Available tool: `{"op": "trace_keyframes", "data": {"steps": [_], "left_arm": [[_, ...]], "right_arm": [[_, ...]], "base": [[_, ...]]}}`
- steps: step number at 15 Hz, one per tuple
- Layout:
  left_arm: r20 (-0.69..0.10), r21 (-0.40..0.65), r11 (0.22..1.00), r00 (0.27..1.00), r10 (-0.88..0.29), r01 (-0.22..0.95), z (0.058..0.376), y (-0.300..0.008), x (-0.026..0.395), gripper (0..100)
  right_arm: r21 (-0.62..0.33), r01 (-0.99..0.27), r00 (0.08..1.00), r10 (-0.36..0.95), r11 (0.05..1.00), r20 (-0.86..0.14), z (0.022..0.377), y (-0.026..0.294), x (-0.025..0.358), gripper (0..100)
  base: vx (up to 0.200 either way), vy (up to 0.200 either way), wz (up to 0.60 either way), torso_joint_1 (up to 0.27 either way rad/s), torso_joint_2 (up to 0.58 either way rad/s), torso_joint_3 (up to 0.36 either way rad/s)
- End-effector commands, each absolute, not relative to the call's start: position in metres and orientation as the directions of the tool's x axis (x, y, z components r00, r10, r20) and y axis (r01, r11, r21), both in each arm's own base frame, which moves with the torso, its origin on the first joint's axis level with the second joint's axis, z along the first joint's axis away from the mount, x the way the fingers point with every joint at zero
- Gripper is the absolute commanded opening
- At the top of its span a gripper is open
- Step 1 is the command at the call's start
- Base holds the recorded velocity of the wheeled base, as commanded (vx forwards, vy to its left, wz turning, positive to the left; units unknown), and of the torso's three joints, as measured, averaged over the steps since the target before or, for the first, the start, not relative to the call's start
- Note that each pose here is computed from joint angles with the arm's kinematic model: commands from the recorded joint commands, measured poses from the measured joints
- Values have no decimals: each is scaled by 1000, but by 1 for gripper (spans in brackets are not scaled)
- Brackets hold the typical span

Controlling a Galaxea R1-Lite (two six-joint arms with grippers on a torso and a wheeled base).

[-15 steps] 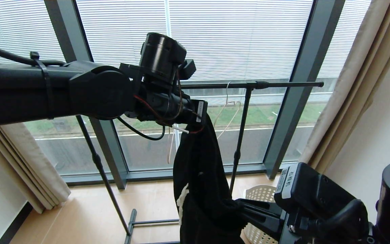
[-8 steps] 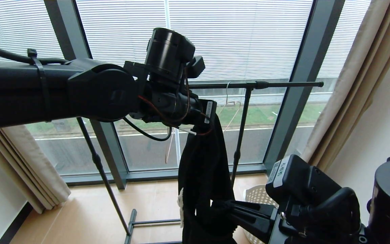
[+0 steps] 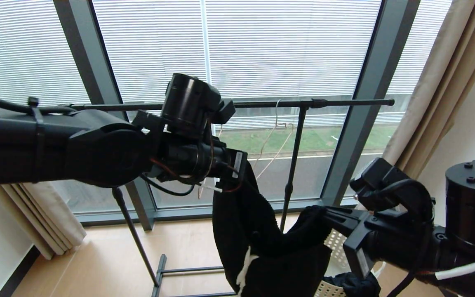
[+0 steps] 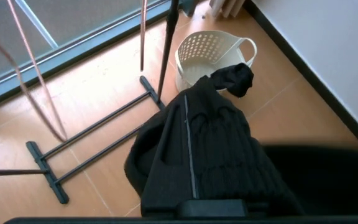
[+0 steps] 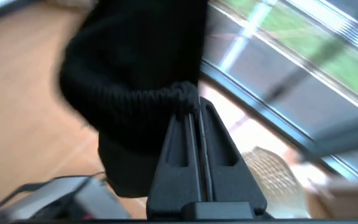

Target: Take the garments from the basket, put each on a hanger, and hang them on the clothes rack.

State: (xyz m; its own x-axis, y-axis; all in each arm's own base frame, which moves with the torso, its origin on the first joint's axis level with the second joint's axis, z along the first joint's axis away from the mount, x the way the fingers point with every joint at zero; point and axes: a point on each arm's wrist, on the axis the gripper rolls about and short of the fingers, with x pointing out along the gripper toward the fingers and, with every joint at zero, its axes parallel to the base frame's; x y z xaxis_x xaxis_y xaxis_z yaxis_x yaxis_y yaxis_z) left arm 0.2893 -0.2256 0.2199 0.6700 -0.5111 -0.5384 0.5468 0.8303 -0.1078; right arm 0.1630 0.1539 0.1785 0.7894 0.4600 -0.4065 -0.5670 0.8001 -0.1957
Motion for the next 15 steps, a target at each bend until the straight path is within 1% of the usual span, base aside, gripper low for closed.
{"op": "trace_keyframes", "data": {"steps": [1, 2, 3, 5, 7, 10, 11, 12, 13, 15], "left_arm": [[-521, -82, 835, 691, -502, 545, 228, -196, 263, 0], [-550, -79, 836, 675, -491, 543, 220, -180, 243, 0], [-556, -79, 836, 673, -489, 543, 214, -168, 227, 0], [-510, -86, 829, 691, -513, 552, 206, -146, 193, 0], [-510, -90, 815, 677, -531, 572, 192, -137, 174, 0], [-500, -93, 795, 663, -558, 599, 184, -142, 170, 0], [-517, -92, 772, 632, -577, 629, 179, -150, 166, 0], [-526, -93, 760, 617, -586, 643, 176, -155, 164, 0], [-552, -91, 739, 584, -595, 667, 169, -165, 162, 0], [-541, -104, 720, 568, -620, 686, 166, -175, 161, 0]], "right_arm": [[-212, -490, 837, 388, 846, -385, 184, 138, 177, 0], [-216, -452, 857, 355, 865, -372, 190, 138, 193, 0], [-219, -414, 880, 326, 884, -347, 198, 139, 207, 0], [-231, -332, 926, 269, 915, -267, 224, 147, 242, 0], [-228, -293, 943, 242, 928, -227, 239, 157, 271, 0], [-223, -288, 947, 243, 931, -209, 248, 175, 301, 0], [-223, -286, 949, 244, 932, -200, 246, 188, 321, 0], [-226, -286, 950, 245, 931, -194, 244, 194, 330, 0], [-232, -278, 953, 238, 932, -185, 240, 203, 345, 0], [-226, -260, 961, 229, 939, -157, 242, 212, 360, 0]], "base": [[0, 0, 0, 0, 0, 0], [0, 0, 0, 0, 0, 0], [0, 0, 0, 0, 0, 0], [0, 0, 0, 0, 0, 0], [0, 0, 0, 0, 0, 0], [0, 0, 0, 0, 0, 0], [0, 0, 0, 0, 0, 0], [0, 0, 0, 0, 0, 0], [0, 0, 0, 0, 0, 0], [0, 0, 0, 0, 0, 0]]}}
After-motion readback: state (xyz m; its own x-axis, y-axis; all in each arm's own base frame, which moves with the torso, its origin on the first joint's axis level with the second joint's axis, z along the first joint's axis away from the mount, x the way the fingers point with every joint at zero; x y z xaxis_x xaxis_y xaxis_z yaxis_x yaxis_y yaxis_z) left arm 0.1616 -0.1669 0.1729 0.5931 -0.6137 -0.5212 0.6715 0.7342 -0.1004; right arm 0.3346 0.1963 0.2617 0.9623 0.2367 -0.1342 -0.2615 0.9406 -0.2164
